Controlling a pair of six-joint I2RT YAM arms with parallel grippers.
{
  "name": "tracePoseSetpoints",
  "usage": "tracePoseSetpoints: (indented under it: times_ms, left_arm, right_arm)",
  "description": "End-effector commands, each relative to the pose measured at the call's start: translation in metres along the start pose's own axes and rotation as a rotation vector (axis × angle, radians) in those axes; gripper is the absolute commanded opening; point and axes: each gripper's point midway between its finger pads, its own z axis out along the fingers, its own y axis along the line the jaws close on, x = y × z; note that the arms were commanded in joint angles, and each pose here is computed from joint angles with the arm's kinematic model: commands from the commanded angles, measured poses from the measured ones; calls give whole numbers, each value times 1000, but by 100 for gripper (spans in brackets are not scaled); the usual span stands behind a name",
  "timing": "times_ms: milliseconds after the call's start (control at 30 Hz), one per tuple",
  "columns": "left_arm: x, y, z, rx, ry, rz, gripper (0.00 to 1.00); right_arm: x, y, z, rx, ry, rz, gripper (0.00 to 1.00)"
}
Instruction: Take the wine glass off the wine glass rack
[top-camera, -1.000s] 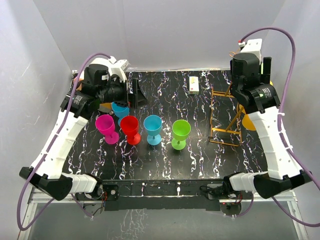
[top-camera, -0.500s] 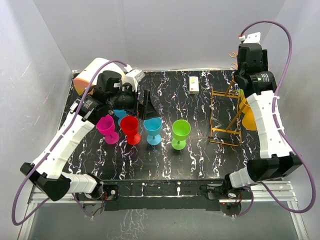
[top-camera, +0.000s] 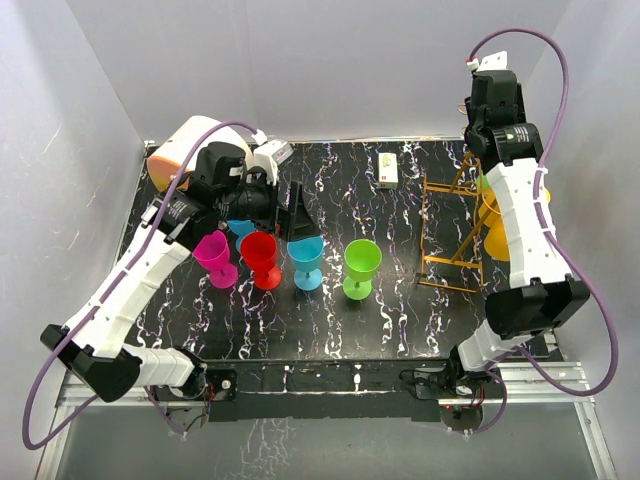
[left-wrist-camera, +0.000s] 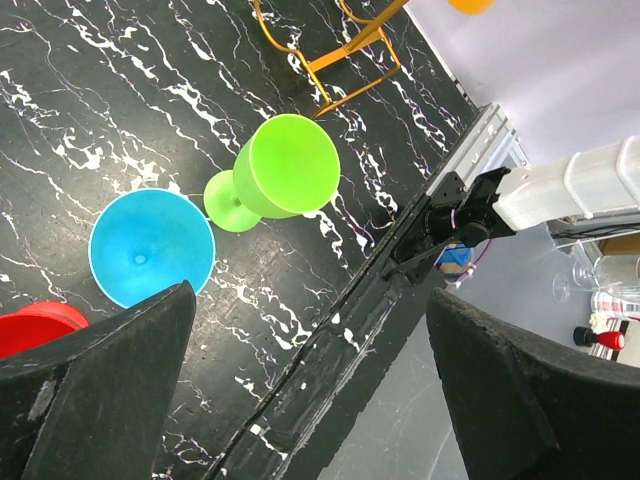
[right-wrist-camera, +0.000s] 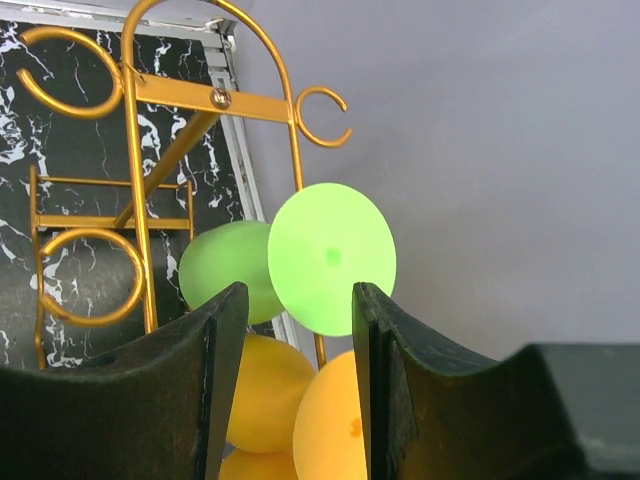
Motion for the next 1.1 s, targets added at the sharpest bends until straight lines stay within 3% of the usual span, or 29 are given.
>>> tracePoseSetpoints:
  times_ms: [0,667,1067]
  left_arm:
    - [-2,-6,-3,10,-12,36,99]
    - [1,-7,2,-1,0,60,99]
    - [3,-7,3,-6,1,72,99]
  right_arm:
    - [-23,-9,5,24,-57,28,44]
    - [0,-11,31,82,18,-11,44]
    - [7,-7,36,88,42,-17,49]
